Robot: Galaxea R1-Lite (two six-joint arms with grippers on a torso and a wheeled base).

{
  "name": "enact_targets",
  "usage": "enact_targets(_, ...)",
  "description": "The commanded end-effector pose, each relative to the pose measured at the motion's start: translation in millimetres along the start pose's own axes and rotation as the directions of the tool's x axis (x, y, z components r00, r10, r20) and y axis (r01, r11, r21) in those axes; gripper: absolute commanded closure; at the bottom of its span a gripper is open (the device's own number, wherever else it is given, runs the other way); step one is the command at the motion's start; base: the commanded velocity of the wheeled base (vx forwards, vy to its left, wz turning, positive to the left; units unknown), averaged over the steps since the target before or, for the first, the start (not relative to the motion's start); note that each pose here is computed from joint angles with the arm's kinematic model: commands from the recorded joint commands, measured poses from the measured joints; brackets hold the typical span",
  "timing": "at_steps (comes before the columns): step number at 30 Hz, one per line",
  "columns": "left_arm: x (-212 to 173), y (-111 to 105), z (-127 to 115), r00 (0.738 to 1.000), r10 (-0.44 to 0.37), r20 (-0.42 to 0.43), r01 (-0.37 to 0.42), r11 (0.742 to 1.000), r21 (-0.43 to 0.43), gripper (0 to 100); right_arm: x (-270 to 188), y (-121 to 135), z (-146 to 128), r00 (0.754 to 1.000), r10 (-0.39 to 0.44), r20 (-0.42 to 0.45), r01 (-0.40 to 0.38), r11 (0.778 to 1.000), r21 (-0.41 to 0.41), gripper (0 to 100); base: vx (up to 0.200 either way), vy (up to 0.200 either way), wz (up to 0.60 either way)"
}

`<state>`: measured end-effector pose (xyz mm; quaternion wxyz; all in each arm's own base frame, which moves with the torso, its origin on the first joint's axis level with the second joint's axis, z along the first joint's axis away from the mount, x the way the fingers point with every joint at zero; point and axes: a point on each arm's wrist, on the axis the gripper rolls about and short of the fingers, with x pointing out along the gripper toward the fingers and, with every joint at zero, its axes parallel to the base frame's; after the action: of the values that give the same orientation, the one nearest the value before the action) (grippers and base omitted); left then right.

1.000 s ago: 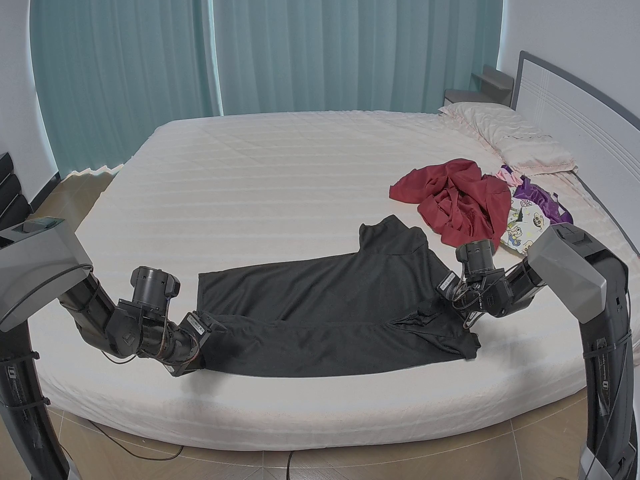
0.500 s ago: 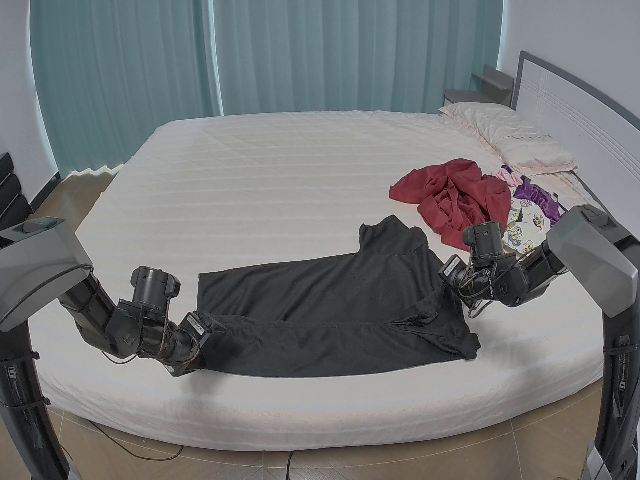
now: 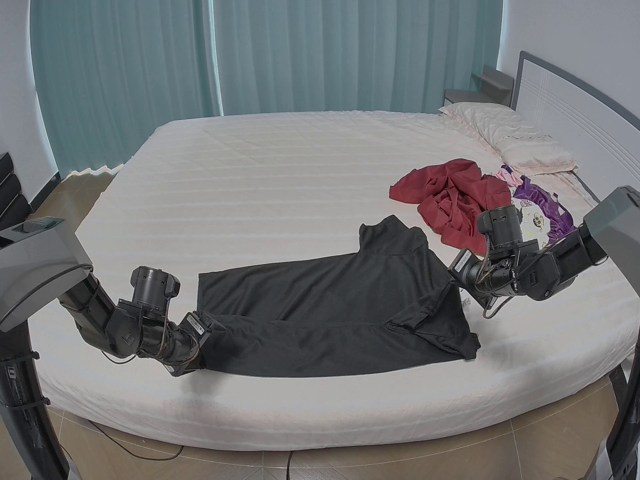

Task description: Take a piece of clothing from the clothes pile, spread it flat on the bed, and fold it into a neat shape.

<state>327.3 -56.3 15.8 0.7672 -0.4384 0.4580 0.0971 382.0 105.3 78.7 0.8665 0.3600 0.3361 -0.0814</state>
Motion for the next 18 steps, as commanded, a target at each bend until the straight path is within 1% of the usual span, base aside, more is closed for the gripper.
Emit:
enact_targets(1,0.2,0.1,0.0,1.000,0.001,-0.001,-0.001,1.000,-0.001,0,-27.1,0.3,-1.0,1.000,0.011,-0.009,-0.011,1.000,-0.009,100,0.000,0.000,0.00)
enact_targets(7,0.2,0.1,0.0,1.000,0.001,-0.001,-0.001,1.000,-0.001,0,-43.2,-5.1,-13.7,0.998,-0.024,-0.062,0.022,0.999,-0.031,100,0.000,0.000,0.00)
enact_targets(18,0.2,0.1,-0.1,1.000,0.000,-0.002,0.000,1.000,-0.001,0,-54.4,-17.0,-26.8,0.994,-0.056,-0.097,0.051,0.997,-0.050,100,0.000,0.000,0.00)
